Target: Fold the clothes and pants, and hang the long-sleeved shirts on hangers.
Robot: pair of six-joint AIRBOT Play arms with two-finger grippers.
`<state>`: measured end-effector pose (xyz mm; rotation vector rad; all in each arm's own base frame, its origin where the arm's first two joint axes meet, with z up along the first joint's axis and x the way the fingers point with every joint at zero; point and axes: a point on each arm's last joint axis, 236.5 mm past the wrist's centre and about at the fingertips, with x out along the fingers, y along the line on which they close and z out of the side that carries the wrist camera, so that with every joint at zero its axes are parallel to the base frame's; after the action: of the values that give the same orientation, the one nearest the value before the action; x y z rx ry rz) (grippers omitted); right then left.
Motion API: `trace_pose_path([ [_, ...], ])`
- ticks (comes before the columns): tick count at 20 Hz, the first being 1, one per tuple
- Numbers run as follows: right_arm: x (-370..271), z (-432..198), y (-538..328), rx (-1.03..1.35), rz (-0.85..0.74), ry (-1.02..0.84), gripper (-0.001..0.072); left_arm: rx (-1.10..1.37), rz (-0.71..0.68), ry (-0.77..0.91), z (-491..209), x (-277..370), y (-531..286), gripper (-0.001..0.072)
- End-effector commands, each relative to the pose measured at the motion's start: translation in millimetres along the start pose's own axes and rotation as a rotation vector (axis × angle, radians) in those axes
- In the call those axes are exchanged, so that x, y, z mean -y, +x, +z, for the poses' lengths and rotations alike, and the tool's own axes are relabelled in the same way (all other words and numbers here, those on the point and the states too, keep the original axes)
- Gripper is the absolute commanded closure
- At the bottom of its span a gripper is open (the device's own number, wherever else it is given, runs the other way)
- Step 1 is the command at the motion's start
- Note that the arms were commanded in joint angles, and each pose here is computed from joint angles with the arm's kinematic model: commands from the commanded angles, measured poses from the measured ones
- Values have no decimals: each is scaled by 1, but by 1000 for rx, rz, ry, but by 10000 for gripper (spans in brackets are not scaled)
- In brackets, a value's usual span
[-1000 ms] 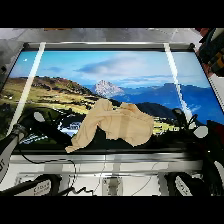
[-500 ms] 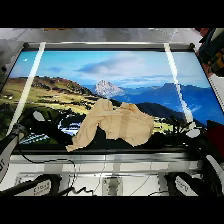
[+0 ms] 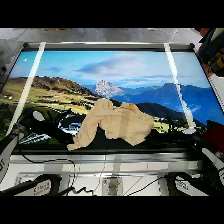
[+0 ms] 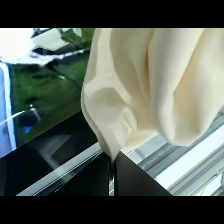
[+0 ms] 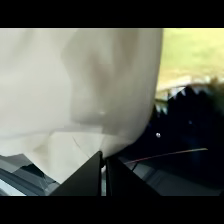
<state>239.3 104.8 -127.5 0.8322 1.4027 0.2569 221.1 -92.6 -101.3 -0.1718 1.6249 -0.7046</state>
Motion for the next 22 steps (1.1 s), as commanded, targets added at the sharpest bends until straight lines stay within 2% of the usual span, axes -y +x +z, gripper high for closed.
trace_pose_path([
  [1, -19, 22, -11, 44, 31, -105, 701, 73, -20, 2, 23, 7, -10, 685],
  [6, -88, 85, -91, 292, 6, -391, 701, 290, 88, 134, 86, 21, -87, 685],
  [10, -135, 122, -204, 581, -205, -632, 702, 524, 215, 241, 117, 45, -177, 686],
  [13, -172, 127, -297, 807, -350, -749, 701, 733, 331, 226, 119, 48, -246, 686],
  [17, -230, 109, -372, 1008, -340, -835, 701, 1045, 459, 135, 104, 56, -334, 685],
  [22, -290, 78, -440, 1186, -281, -922, 701, 1441, 532, 194, 76, 120, -428, 685],
])
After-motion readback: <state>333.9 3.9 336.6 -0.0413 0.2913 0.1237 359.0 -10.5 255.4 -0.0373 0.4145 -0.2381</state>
